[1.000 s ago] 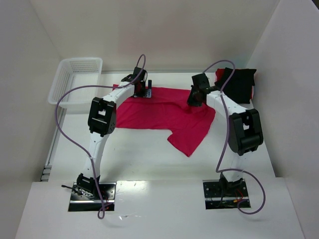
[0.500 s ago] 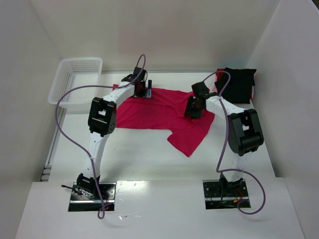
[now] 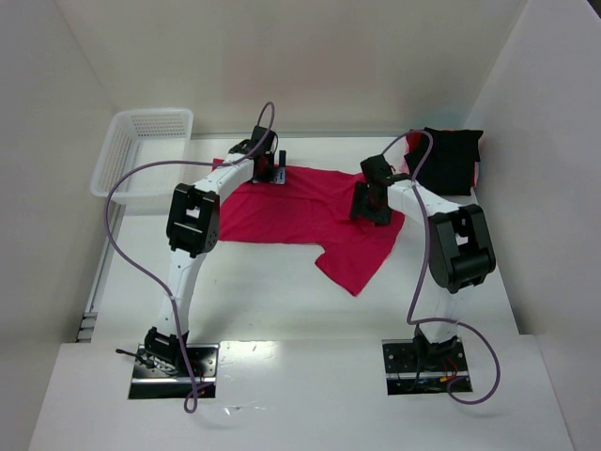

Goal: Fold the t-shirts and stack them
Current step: Fold the flattened tshirt in 1/3 of the way

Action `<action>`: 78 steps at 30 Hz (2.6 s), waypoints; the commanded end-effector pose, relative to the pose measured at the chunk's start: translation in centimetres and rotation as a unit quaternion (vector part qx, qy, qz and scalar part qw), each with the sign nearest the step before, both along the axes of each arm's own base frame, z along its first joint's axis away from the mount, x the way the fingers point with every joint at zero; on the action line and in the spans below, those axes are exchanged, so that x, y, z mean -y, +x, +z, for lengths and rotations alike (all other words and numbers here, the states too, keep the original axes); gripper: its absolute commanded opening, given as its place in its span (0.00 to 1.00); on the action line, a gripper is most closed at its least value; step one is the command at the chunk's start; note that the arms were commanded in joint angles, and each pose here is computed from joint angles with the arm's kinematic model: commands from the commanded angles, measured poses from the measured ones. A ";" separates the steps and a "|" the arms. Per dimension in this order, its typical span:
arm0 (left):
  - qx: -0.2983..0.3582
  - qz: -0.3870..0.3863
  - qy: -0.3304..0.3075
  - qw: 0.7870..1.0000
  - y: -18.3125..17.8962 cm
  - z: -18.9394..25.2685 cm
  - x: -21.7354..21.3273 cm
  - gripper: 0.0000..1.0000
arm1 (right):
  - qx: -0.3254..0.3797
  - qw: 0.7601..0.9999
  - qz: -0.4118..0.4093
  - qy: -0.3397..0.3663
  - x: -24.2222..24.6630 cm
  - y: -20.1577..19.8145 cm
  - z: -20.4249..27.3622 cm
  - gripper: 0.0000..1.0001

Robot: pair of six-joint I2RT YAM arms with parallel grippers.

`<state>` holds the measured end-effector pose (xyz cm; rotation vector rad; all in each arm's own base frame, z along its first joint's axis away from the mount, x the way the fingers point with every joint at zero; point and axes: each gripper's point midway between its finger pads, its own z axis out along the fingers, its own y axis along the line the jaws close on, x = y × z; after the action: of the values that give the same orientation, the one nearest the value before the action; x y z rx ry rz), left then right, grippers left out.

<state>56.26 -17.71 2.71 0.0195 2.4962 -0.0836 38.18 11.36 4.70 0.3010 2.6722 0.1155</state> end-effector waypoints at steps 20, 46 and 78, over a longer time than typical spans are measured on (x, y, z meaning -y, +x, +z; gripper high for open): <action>-0.046 -0.005 0.007 0.999 -1.1 -3.8 -0.4 1.00 | 0.014 0.992 -0.011 -0.126 4.2 2.1 0.0 0.20; -0.047 -0.023 0.008 0.999 -1.2 -3.6 -0.2 1.00 | 0.158 0.983 -0.097 0.003 8.0 12.2 9.3 0.38; -0.062 -0.018 0.006 0.998 -1.2 -3.8 -1.5 1.00 | 0.076 0.989 -0.095 -0.086 10.5 16.7 -1.4 0.41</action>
<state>56.30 -17.60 2.80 0.0621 2.5155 -0.1086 55.84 2.71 3.37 0.4552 2.4419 -0.0434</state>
